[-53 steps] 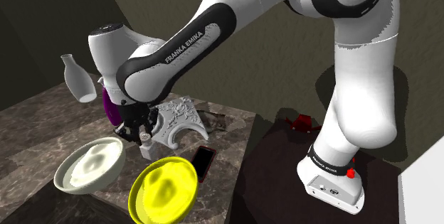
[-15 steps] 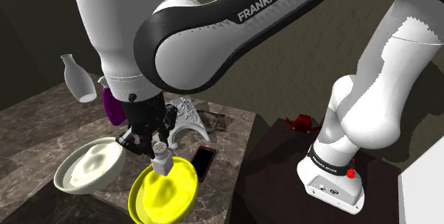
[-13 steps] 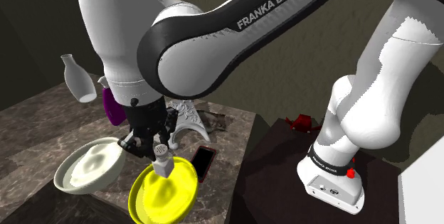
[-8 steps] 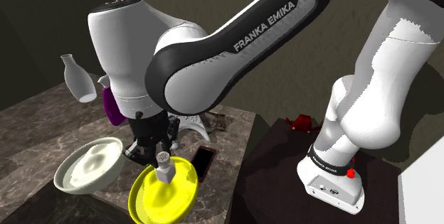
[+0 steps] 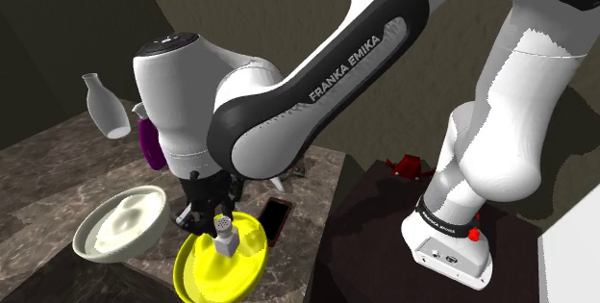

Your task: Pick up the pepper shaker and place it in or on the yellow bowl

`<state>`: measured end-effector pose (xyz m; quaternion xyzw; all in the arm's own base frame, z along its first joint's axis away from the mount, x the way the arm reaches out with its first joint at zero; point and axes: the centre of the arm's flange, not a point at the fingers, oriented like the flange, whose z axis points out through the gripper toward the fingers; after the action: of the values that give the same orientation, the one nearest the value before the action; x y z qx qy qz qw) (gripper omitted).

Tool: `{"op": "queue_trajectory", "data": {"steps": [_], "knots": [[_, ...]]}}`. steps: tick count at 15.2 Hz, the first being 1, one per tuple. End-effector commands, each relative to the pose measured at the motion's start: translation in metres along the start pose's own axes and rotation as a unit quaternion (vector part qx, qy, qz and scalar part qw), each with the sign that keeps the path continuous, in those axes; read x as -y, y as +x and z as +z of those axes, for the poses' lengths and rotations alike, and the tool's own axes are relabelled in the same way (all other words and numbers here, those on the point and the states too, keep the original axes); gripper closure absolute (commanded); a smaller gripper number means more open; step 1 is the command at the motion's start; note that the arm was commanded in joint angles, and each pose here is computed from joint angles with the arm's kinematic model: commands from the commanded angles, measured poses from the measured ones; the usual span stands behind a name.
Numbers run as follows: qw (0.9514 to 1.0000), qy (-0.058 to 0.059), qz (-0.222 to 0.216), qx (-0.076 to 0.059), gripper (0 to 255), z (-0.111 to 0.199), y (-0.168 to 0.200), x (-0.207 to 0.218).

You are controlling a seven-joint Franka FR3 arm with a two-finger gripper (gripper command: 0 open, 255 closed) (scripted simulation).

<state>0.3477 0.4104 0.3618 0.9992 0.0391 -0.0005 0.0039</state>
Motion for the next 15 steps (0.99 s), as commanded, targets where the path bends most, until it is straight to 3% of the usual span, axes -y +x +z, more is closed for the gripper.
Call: {"op": "queue_trajectory", "data": {"steps": [1, 6, 7, 12, 15], "knots": [[1.0, 0.0, 0.0, 0.0, 255, 0.002, 0.0, 0.001], [1.0, 0.0, 0.0, 0.0, 255, 0.002, 0.0, 0.001], [1.0, 0.0, 0.0, 0.0, 0, 0.002, 0.0, 0.001], [1.0, 0.0, 0.0, 0.0, 0, 0.002, 0.0, 0.001], [1.0, 0.0, 0.0, 0.0, 0, -0.038, 0.0, 0.001]]}}
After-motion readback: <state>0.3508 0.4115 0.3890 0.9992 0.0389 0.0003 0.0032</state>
